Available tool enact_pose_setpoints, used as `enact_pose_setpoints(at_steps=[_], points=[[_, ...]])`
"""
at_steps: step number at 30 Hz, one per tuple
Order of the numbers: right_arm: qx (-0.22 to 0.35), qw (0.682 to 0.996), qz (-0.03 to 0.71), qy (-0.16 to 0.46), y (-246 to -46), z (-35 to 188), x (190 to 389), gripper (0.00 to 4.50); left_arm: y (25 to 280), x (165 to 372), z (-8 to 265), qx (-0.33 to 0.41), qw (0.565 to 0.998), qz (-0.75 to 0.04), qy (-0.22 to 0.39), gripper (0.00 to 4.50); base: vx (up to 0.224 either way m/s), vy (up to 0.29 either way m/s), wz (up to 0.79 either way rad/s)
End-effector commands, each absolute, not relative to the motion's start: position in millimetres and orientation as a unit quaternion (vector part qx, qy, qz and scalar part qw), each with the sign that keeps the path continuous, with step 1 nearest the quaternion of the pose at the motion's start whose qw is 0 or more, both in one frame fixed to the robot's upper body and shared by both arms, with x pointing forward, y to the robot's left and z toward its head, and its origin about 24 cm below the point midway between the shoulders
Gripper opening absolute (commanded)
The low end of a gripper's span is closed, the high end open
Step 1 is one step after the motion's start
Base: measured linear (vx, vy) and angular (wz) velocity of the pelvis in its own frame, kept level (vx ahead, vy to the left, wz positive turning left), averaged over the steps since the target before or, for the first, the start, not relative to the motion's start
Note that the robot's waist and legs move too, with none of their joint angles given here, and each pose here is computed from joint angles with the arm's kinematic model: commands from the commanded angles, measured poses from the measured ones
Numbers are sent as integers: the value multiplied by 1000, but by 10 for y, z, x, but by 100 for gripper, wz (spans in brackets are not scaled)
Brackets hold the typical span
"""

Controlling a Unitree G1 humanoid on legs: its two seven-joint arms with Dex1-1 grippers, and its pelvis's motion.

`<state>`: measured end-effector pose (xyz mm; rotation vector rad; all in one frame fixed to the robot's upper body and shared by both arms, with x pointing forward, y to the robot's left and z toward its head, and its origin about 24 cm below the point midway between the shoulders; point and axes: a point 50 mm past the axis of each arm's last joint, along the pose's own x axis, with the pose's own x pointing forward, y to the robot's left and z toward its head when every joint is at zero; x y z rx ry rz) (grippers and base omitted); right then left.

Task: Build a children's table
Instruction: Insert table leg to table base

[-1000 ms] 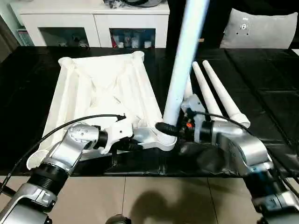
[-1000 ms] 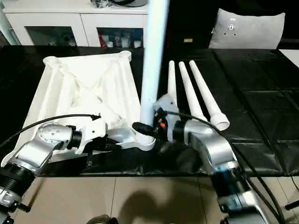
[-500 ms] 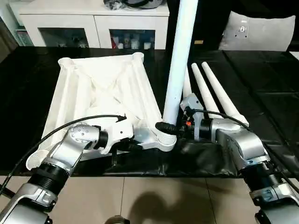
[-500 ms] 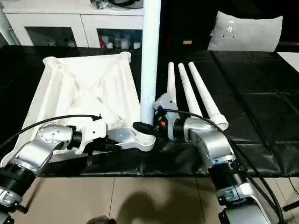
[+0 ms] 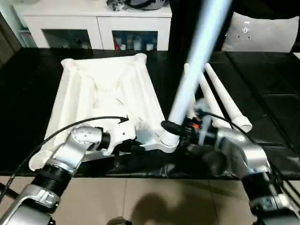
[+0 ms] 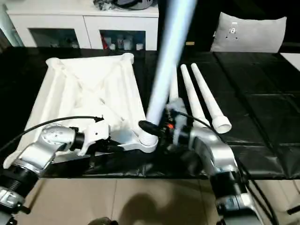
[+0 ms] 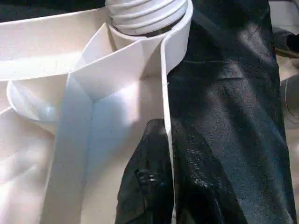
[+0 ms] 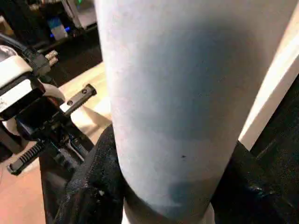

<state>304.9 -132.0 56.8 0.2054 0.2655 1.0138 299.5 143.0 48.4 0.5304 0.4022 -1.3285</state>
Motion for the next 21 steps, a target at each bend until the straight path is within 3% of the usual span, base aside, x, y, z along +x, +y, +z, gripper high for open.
enact_pose_setpoints(at_steps=[1,4,8,10,12,17,21], points=[[112,866,457,172,-1387,294,2930,191,1338,2978,464,242,727,-618,176,0,0,0,0],[131,876,436,159,-1414,212,2837,191,1353,2989,463,243,726,-618,179,0,0,0,0],[107,884,430,151,-1408,197,2795,191,1366,3003,463,245,725,-617,181,0,0,0,0],[13,886,433,164,-1412,127,2790,191,1371,3010,460,248,723,-619,183,0,0,0,0],[-27,884,436,170,-1409,122,2812,191,1375,3012,457,253,719,-620,185,0,0,0,0],[-77,870,453,179,-1392,144,2854,191,1384,3010,458,261,713,-624,187,0,0,0,0],[-115,837,490,215,-1362,126,2889,191,1402,3016,471,271,704,-630,188,0,0,0,0]])
